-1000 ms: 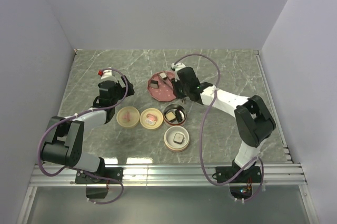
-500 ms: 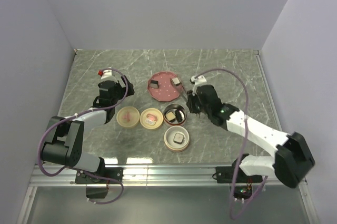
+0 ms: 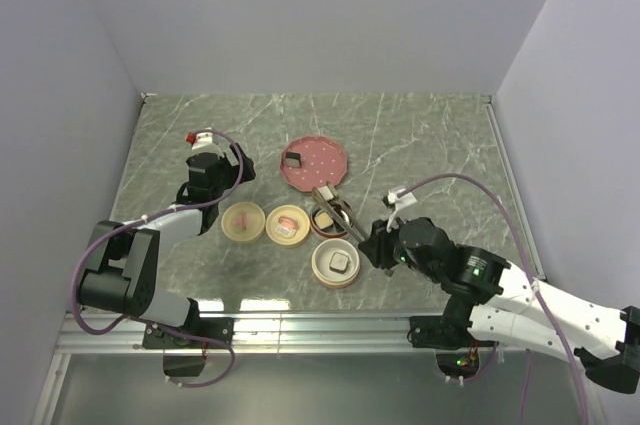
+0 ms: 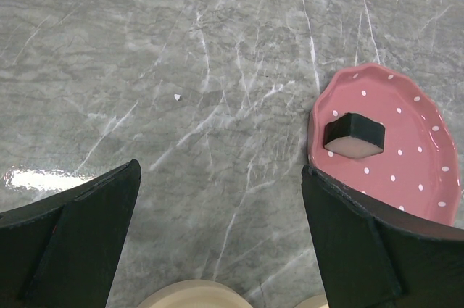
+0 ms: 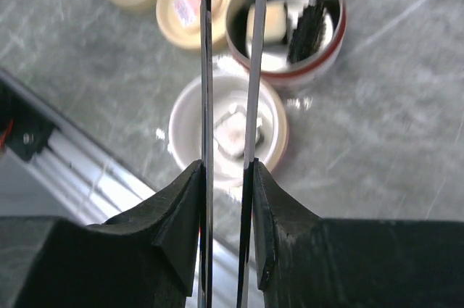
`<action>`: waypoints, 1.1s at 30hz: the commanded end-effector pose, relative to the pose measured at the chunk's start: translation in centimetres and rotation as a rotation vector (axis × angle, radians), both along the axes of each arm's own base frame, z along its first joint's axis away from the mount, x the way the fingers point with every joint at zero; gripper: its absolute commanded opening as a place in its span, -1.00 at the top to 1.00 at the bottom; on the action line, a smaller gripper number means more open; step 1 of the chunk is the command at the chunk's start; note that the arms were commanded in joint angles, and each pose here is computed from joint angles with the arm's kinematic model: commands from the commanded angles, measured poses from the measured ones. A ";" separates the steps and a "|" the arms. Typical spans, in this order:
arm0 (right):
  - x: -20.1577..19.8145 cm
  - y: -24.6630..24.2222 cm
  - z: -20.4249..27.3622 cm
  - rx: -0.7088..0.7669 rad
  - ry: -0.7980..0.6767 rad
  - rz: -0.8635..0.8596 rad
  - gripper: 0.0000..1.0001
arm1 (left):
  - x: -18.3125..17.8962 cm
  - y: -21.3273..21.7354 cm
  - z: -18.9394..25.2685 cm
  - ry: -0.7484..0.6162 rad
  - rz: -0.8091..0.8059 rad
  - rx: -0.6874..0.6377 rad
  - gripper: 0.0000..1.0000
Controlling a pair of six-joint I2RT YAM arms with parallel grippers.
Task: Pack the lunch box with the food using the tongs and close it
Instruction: Place the food into the lunch box
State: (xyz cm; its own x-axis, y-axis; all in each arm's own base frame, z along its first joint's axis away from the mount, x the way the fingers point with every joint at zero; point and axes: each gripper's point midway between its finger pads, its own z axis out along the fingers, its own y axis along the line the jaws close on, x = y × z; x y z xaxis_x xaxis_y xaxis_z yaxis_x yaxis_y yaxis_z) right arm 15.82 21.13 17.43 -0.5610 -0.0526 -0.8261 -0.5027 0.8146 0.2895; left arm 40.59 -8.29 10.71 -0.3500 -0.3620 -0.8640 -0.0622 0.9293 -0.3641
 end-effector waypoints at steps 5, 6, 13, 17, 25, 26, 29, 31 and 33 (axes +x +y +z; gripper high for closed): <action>-4.1 -0.9 -0.7 0.052 0.103 0.051 0.80 | 0.9 -0.4 3.1 -0.090 -0.010 -0.037 -0.99; -4.2 -1.4 -0.9 0.049 0.119 0.028 0.81 | 0.9 -0.3 3.3 -0.096 -0.008 -0.038 -0.99; -6.0 -1.5 -0.3 0.048 0.171 0.071 0.82 | 0.9 -0.3 3.2 -0.093 -0.005 -0.037 -0.99; -7.3 -1.7 -0.1 0.036 0.205 0.094 0.84 | 1.0 -0.2 3.1 -0.091 -0.005 -0.037 -0.99; -8.5 -4.0 -0.4 -0.002 0.228 0.039 0.85 | 1.1 0.0 3.1 -0.094 -0.003 -0.045 -0.99; -8.5 -4.2 -0.6 -0.007 0.236 0.030 0.85 | 1.1 0.1 3.2 -0.095 -0.001 -0.046 -0.99; -8.7 -4.3 -1.0 -0.025 0.244 0.039 0.85 | 1.0 0.1 3.2 -0.095 -0.001 -0.046 -0.99; -8.9 -4.0 -1.1 -0.027 0.245 0.051 0.86 | 1.0 0.1 3.2 -0.097 0.000 -0.046 -0.99; -8.9 -4.0 -1.3 -0.040 0.249 0.053 0.85 | 1.0 0.1 3.2 -0.095 0.001 -0.048 -0.99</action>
